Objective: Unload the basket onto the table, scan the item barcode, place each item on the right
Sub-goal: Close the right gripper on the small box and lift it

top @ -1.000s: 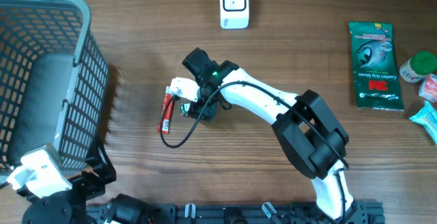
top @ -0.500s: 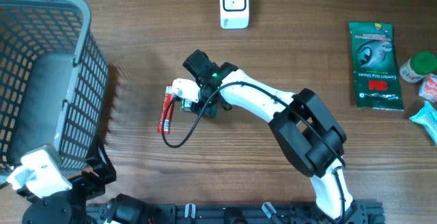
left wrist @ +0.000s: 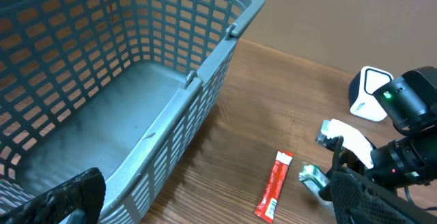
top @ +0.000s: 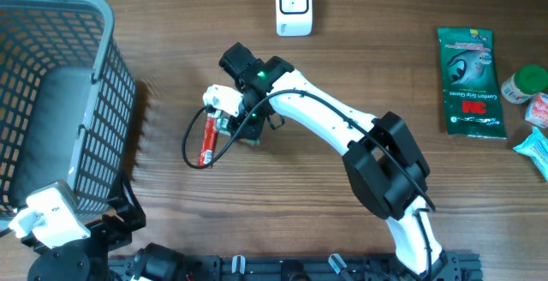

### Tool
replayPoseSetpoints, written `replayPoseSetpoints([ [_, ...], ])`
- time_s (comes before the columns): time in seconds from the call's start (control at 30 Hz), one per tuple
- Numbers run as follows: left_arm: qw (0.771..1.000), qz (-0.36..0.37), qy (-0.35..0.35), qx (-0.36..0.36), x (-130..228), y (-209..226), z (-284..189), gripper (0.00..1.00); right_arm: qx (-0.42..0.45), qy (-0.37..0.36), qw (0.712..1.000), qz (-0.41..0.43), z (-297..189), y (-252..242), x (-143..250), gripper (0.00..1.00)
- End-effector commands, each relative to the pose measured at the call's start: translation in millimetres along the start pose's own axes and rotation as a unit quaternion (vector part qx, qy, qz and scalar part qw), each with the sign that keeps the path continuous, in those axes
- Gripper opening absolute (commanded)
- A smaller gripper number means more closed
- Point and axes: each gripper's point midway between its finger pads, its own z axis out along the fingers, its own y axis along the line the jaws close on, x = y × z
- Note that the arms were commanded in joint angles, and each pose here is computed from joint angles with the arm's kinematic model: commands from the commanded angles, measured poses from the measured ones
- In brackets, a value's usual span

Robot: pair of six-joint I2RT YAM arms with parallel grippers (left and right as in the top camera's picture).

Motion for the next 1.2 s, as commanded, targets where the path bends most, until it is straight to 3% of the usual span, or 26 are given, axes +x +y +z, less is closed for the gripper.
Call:
replayPoseSetpoints([
  [0.0,1.000,-0.001,-0.003,-0.002,-0.2,0.9,0.2,1.00,0.035,0.037,0.999,0.011,2.1,-10.8,22.6,0.36],
  [0.03,1.000,-0.001,-0.003,-0.002,-0.3,0.9,0.2,1.00,0.048,0.052,0.997,0.013,8.2,-15.4,33.0,0.46],
  [0.07,1.000,-0.001,-0.003,-0.002,-0.2,0.9,0.2,1.00,0.049,0.053,0.997,0.016,11.5,-15.7,35.6,0.70],
  [0.13,1.000,-0.001,-0.003,-0.002,-0.2,0.9,0.2,1.00,0.058,0.035,0.997,0.040,12.6,-19.9,28.4,0.95],
  [0.17,1.000,-0.001,-0.003,-0.002,-0.2,0.9,0.2,1.00,0.064,0.023,0.997,0.047,12.1,-22.7,22.4,1.00],
  [0.53,1.000,-0.001,-0.003,-0.002,-0.2,0.9,0.2,1.00,0.089,-0.062,0.992,0.062,18.3,-37.2,-22.5,1.00],
  [0.8,1.000,-0.001,-0.003,-0.002,-0.2,0.9,0.2,1.00,0.065,-0.042,0.995,0.065,56.1,-27.6,-15.7,0.94],
  [1.17,1.000,-0.001,-0.003,-0.002,-0.2,0.9,0.2,1.00,0.101,-0.027,0.989,0.107,66.8,-35.3,-10.1,0.53],
])
